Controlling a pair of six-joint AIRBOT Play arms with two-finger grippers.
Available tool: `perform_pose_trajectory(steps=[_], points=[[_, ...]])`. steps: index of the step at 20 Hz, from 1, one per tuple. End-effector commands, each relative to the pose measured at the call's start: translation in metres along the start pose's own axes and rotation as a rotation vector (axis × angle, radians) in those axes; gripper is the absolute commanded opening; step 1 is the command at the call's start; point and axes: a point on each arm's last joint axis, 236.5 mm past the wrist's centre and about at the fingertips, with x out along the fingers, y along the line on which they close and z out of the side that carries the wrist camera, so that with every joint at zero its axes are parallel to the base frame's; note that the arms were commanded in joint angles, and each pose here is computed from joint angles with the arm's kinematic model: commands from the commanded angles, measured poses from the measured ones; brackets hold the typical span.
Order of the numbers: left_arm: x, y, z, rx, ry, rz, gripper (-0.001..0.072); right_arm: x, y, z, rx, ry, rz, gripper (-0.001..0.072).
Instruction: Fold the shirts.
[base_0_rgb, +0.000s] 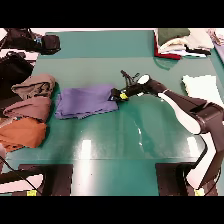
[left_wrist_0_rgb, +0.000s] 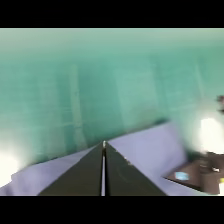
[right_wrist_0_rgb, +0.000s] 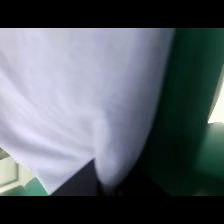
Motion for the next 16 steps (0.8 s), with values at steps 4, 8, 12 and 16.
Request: perform_pose_trajectory(steps=[4, 8, 12, 16], points=[[0.000, -0.008, -0.008, -0.018, 0.032, -0.034, 0.0023, -0.056, 0.032, 0.078, -0.083, -0.157, 0.035, 0.0018], [0.003, -0.024, -0.014, 0.034, 0.050, -0.056, 0.0023, -0.186, -0.028, 0.122, -0.083, -0.320, -0.209, 0.0018], [0.006, -0.065, -0.018, 0.086, 0.038, -0.119, 0.0023, -0.340, -0.099, 0.125, 0.002, -0.499, -0.440, 0.0018], [0.007, -0.097, -0.022, 0.124, 0.031, -0.171, 0.0022, -0.468, -0.163, 0.099, 0.155, -0.662, -0.569, 0.0018]])
